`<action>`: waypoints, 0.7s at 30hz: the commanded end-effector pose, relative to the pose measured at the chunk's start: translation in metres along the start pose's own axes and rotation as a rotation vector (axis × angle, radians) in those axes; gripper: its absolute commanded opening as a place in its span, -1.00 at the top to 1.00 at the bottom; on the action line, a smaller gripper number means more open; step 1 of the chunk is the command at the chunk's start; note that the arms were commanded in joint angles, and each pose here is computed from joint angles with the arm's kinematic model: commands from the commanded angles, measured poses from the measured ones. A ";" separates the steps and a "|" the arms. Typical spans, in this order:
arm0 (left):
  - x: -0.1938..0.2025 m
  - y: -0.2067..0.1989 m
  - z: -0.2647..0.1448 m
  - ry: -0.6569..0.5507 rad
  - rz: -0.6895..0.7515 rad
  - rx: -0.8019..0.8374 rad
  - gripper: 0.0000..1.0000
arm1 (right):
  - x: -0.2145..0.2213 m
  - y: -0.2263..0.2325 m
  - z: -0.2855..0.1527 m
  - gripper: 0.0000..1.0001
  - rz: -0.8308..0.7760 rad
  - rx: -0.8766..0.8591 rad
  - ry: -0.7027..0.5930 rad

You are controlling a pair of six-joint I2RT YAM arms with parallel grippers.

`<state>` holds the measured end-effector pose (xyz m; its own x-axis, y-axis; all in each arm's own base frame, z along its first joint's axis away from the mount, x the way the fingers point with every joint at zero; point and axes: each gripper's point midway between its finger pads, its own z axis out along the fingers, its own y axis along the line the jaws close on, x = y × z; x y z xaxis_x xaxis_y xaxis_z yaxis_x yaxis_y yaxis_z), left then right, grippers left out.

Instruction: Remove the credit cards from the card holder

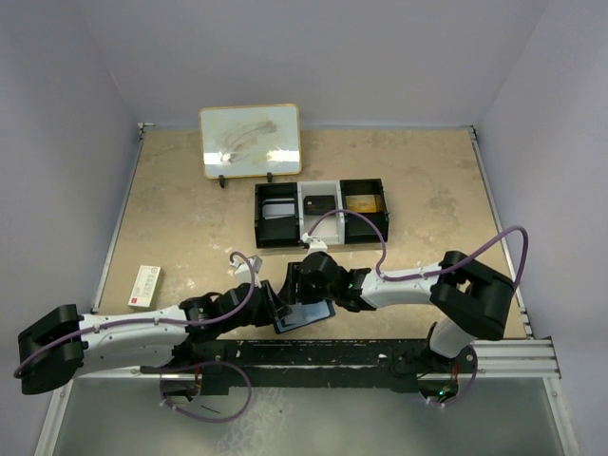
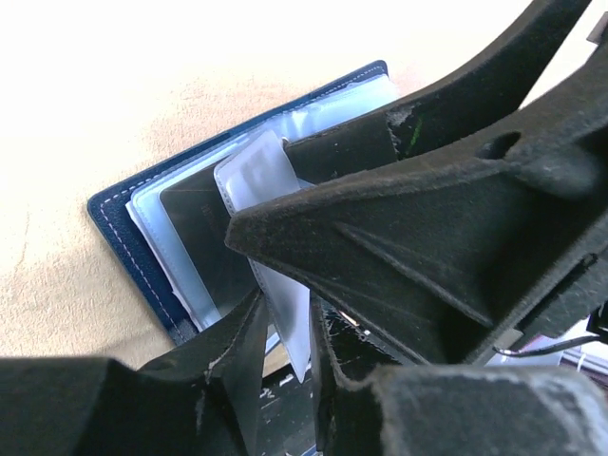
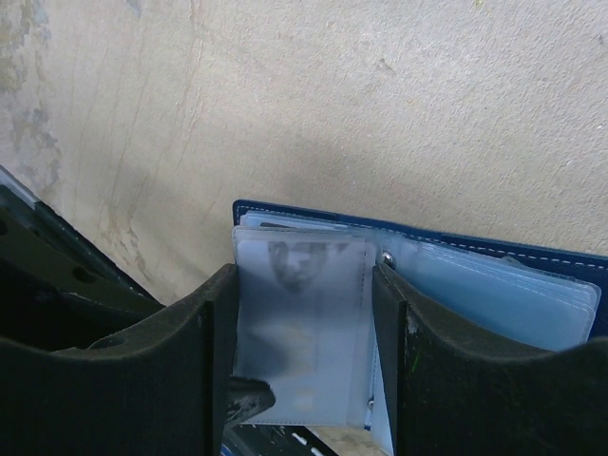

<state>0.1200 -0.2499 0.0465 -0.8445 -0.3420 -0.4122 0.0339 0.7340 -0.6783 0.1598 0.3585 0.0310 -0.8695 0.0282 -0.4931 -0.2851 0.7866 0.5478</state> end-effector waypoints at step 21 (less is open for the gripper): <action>-0.022 -0.047 0.028 -0.041 0.130 -0.053 0.51 | -0.036 -0.055 -0.072 -0.58 0.098 0.151 -0.159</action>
<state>0.1466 -0.2763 0.0546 -0.8185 -0.2939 -0.4937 0.0591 0.8117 -0.5811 0.1773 0.2997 0.0693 -0.8298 0.1199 -0.5451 -0.2140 0.8337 0.5091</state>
